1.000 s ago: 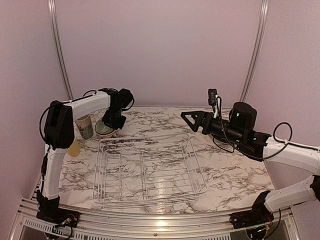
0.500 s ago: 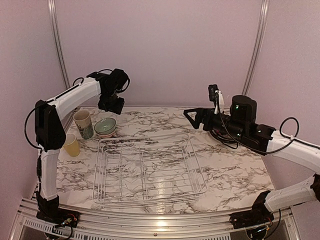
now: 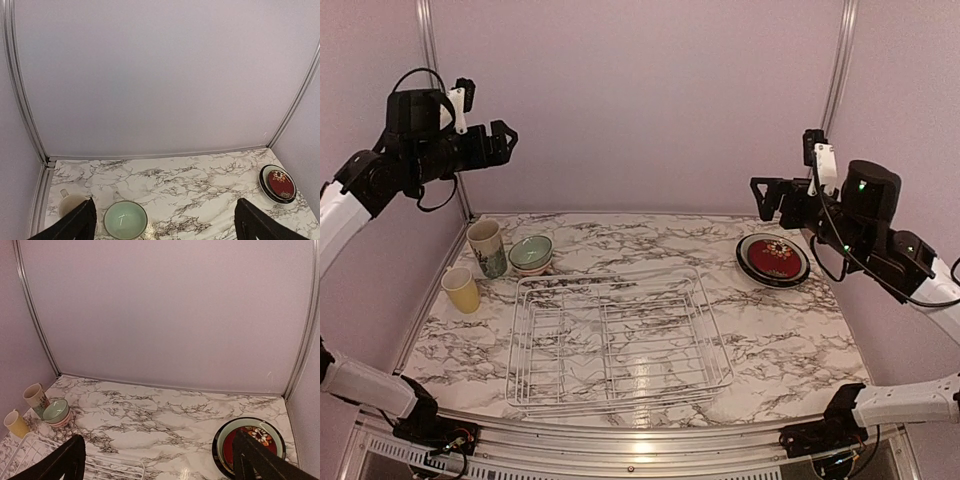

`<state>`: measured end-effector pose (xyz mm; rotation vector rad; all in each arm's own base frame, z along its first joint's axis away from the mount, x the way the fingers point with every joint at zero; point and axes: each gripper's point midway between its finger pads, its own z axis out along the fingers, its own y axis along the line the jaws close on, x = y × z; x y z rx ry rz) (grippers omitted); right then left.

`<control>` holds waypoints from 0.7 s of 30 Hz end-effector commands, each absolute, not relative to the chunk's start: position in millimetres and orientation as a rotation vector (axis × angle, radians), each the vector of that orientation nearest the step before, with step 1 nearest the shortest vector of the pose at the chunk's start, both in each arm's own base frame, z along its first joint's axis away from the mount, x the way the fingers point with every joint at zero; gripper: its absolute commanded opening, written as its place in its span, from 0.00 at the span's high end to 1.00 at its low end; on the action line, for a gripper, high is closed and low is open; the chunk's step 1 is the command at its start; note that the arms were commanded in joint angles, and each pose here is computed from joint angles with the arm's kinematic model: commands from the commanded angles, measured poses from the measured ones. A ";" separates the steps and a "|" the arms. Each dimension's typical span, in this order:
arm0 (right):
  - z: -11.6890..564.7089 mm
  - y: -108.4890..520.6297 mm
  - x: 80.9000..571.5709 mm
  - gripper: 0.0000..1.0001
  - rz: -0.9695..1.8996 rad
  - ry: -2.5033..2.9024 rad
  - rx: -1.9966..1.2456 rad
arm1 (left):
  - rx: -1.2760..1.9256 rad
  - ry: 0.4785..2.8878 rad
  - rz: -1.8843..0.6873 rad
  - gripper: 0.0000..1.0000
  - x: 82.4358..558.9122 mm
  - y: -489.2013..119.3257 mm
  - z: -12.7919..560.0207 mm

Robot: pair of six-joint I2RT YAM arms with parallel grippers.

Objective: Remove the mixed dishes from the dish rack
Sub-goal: Reset both arms

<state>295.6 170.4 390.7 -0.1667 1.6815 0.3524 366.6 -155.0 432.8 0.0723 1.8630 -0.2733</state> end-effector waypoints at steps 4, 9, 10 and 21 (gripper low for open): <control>446.1 119.7 265.3 0.02 0.217 1.555 -0.119 | -0.053 1.402 -0.401 0.01 303.8 -111.6 495.6; 472.3 102.8 248.3 0.02 0.218 1.484 -0.096 | -0.078 1.286 -0.419 0.01 267.6 -89.3 514.8; 475.8 100.2 245.9 0.02 0.217 1.472 -0.093 | -0.080 1.271 -0.424 0.01 261.3 -86.1 518.2; 491.3 88.9 235.6 0.01 0.225 1.416 -0.062 | -0.088 1.226 -0.448 0.01 246.2 -78.9 517.2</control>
